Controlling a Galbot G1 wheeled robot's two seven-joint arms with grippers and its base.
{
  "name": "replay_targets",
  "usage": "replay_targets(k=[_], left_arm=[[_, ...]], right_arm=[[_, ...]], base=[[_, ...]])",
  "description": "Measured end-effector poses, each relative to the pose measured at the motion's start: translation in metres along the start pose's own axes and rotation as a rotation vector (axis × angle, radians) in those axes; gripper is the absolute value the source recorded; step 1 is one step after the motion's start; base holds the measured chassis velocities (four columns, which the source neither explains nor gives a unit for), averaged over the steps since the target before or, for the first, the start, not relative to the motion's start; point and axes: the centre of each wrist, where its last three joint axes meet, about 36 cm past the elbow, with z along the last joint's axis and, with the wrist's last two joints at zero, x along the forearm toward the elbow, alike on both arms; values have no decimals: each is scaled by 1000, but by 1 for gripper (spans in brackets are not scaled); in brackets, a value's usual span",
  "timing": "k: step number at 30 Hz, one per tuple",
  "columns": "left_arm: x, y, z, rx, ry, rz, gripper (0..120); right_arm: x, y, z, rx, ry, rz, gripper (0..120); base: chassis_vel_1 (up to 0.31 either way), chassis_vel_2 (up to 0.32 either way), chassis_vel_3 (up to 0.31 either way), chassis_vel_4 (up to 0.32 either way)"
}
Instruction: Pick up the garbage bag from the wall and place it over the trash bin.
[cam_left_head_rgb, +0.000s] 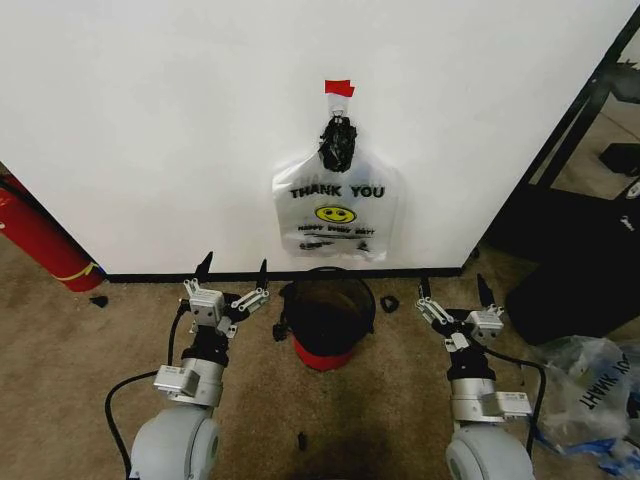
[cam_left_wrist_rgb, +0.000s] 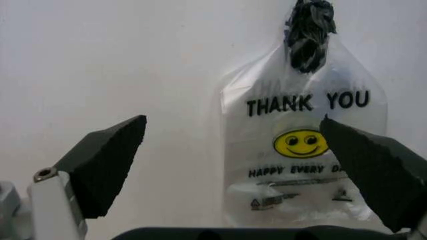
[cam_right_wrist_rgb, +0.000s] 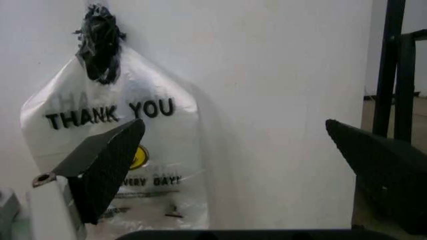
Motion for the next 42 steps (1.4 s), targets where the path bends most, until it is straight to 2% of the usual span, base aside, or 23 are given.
replay_targets(k=[9,15,18,23,27,32,36,42], left_arm=[[-1,-2,5,-4,6,6,100],[-2,-2,6,-10,6,8,100],[-1,-1,6,-12,9,8,100],[2,-4,8,-16,8,20,100],[-9,-6,15,-19,-12,100,100],[-10,-1,17,-29,-13,111,100],[-11,1,18,-26,-15,105,100],[-17,-6,26,8,-29,65,100]], right_arm=[[-1,-4,6,31,-61,-32,100],[-1,-7,7,57,-52,-41,100],[-6,-1,5,0,-60,-67,100],[-30,11,-2,-46,-52,-124,100],[-59,10,10,-26,-80,-130,100],[-78,12,20,-13,-94,-129,100],[-71,13,15,7,-64,-97,100],[-24,0,5,73,15,-33,100]], base=[[0,0,0,0],[0,0,0,0],[0,0,0,0],[0,0,0,0],[0,0,0,0],[0,0,0,0],[0,0,0,0],[0,0,0,0]])
